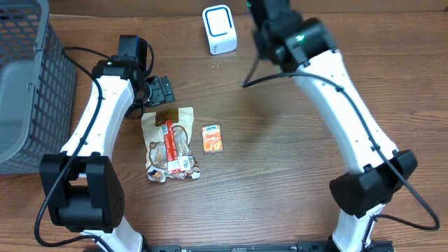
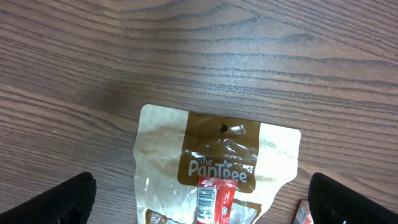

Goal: Scan the item barcode
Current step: 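Carry the wipes pack right and lower it beside the jar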

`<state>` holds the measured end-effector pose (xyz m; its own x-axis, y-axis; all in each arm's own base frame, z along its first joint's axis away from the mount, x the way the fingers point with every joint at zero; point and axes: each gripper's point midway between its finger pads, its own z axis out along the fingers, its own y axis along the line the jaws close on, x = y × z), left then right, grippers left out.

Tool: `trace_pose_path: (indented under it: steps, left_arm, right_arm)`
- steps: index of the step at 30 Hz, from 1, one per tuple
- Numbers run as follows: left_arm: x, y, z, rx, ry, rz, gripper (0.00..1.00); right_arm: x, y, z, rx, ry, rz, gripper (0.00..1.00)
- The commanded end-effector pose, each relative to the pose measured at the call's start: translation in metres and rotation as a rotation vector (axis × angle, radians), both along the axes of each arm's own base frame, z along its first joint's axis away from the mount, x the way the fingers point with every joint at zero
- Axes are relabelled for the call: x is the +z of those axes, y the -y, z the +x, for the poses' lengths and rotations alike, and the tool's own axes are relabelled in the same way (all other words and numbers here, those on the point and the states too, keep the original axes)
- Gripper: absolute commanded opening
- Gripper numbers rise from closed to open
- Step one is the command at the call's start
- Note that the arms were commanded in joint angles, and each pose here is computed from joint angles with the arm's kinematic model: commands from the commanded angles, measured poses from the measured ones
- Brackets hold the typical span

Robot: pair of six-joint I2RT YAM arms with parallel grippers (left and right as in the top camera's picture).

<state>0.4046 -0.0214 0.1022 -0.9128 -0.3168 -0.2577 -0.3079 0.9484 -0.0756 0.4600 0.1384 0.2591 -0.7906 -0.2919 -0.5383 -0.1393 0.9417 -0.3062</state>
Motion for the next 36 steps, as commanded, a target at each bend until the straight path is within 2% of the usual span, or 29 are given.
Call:
trace_pose_path:
  steps: [1, 5, 9, 15, 22, 23, 30, 32, 34, 36]
  left_arm:
    - [0.008, -0.001, 0.003, -0.015, 0.024, 0.011, 1.00]
    - [0.008, -0.001, 0.004, -0.015, 0.025, 0.011, 1.00]
    - [0.008, -0.001, 0.003, -0.015, 0.024, 0.011, 1.00]
    - [0.008, -0.001, 0.003, -0.015, 0.024, 0.011, 1.00]
    - [0.008, -0.001, 0.003, -0.016, 0.024, 0.011, 1.00]
    - [0.008, -0.001, 0.004, -0.015, 0.025, 0.011, 1.00]
    - [0.008, -0.001, 0.003, -0.015, 0.024, 0.011, 1.00]
    - [0.008, -0.001, 0.004, -0.015, 0.025, 0.011, 1.00]
    - [0.008, -0.001, 0.004, -0.015, 0.025, 0.011, 1.00]
    - [0.008, -0.001, 0.004, -0.015, 0.025, 0.011, 1.00]
  right_arm:
    - [-0.054, 0.001, -0.036, 0.004, -0.321, 0.224, 0.04]
    - [-0.095, 0.027, -0.062, -0.069, -0.507, 0.255, 0.04]
    - [-0.137, 0.053, -0.080, -0.143, -0.616, 0.241, 0.04]
    - [-0.187, 0.073, -0.091, -0.195, -0.661, 0.240, 0.04]
    - [-0.218, 0.087, -0.093, -0.217, -0.637, 0.187, 0.04]
    - [-0.220, 0.089, -0.093, -0.221, -0.631, 0.174, 0.13]
    - [-0.225, 0.087, -0.084, -0.214, -0.591, 0.190, 0.49]
    - [-0.225, 0.086, -0.081, -0.212, -0.582, 0.192, 0.65]
    - [-0.224, 0.086, -0.080, -0.219, -0.576, 0.196, 0.73]
    - [-0.225, 0.084, -0.079, -0.241, -0.568, 0.215, 0.75]
